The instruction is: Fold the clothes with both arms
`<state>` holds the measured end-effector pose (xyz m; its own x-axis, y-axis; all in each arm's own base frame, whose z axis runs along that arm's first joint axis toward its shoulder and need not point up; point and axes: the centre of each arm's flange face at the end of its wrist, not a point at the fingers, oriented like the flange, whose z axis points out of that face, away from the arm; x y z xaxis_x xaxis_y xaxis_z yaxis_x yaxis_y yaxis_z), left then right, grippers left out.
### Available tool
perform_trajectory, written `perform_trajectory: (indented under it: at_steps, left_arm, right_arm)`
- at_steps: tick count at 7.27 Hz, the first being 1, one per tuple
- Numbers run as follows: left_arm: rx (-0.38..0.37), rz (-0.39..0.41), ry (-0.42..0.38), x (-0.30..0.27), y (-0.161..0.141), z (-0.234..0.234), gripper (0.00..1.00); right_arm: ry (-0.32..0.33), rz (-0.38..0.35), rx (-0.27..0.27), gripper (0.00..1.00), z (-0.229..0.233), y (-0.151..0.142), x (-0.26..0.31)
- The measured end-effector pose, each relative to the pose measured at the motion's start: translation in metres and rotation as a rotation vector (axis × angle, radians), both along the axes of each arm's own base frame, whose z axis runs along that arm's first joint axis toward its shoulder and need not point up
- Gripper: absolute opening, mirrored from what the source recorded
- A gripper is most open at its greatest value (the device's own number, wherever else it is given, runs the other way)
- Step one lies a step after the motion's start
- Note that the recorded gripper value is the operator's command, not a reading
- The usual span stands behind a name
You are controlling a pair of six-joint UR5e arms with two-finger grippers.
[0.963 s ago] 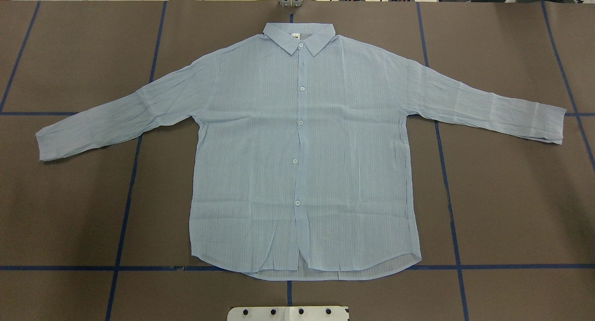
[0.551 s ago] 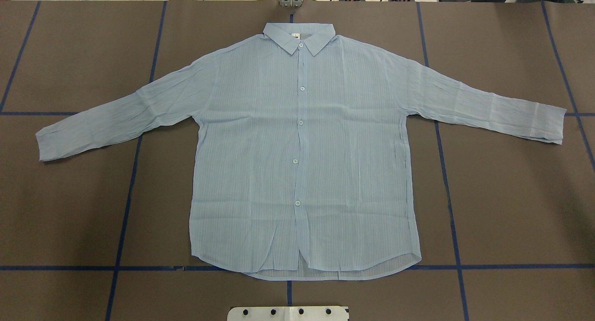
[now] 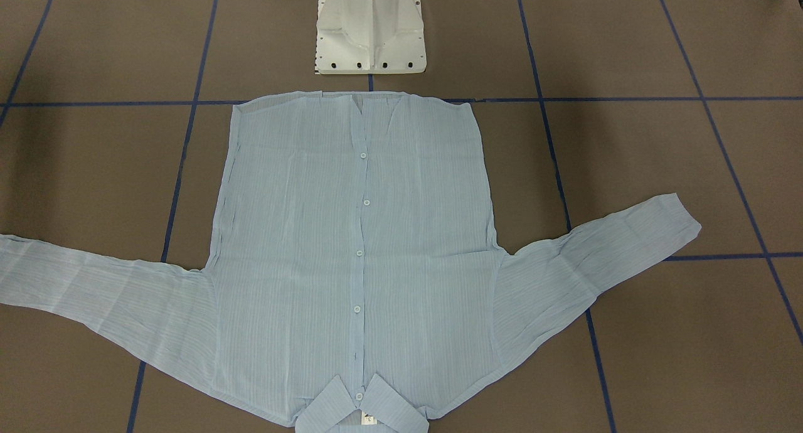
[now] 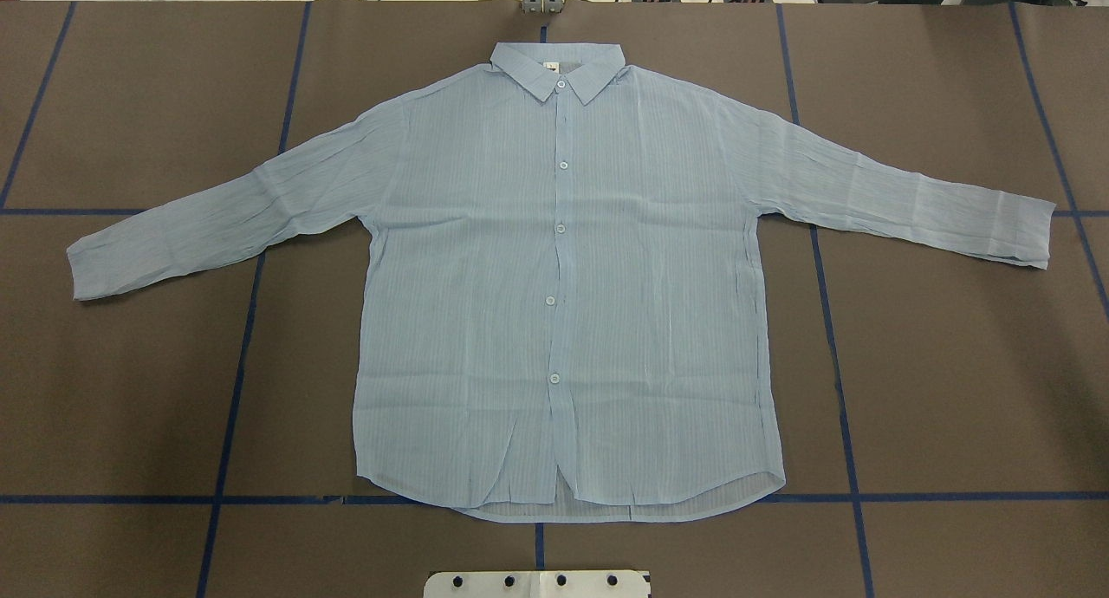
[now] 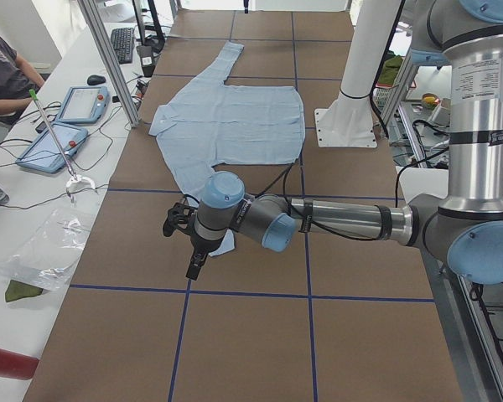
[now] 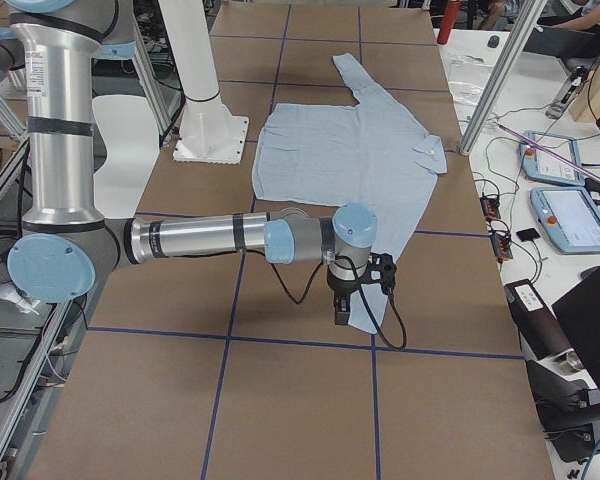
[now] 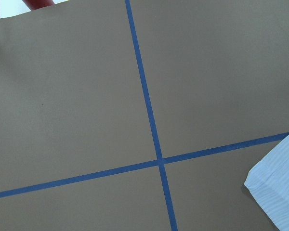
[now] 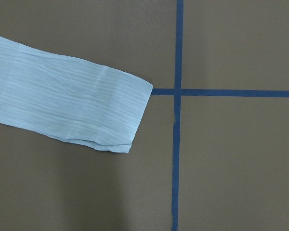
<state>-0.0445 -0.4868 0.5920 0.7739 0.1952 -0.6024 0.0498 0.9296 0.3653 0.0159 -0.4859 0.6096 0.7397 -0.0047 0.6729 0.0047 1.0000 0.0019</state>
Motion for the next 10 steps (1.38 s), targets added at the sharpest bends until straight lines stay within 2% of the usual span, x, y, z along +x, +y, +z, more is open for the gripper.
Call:
perform_trajectory:
  at_steps: [2,3,5,7,8,10]
  left_arm:
    - [0.0,0.004,0.005,0.001,0.001,0.0,1.0]
    - [-0.004,0.004,0.006,0.001,0.002,0.002,1.0]
    - [-0.008,0.005,0.006,0.001,0.003,0.005,1.0]
    - [-0.01,0.004,0.007,0.001,0.003,0.006,1.0]
    - [-0.012,0.004,0.006,0.001,0.004,0.007,1.0]
    - [-0.01,0.006,0.005,0.001,0.003,0.007,1.0]
  right_arm:
    - [0.0,-0.004,-0.001,1.0,0.004,-0.003,-0.002]
    - [-0.002,-0.007,0.018,1.0,0.004,-0.005,-0.003]
    - [-0.022,-0.015,0.078,1.0,0.007,-0.012,-0.009]
    - [-0.069,-0.029,0.162,1.0,0.025,-0.023,-0.02]
    - [-0.081,-0.02,0.175,1.0,0.03,-0.041,-0.028]
    - [-0.091,0.002,0.123,1.0,0.034,-0.095,-0.058]
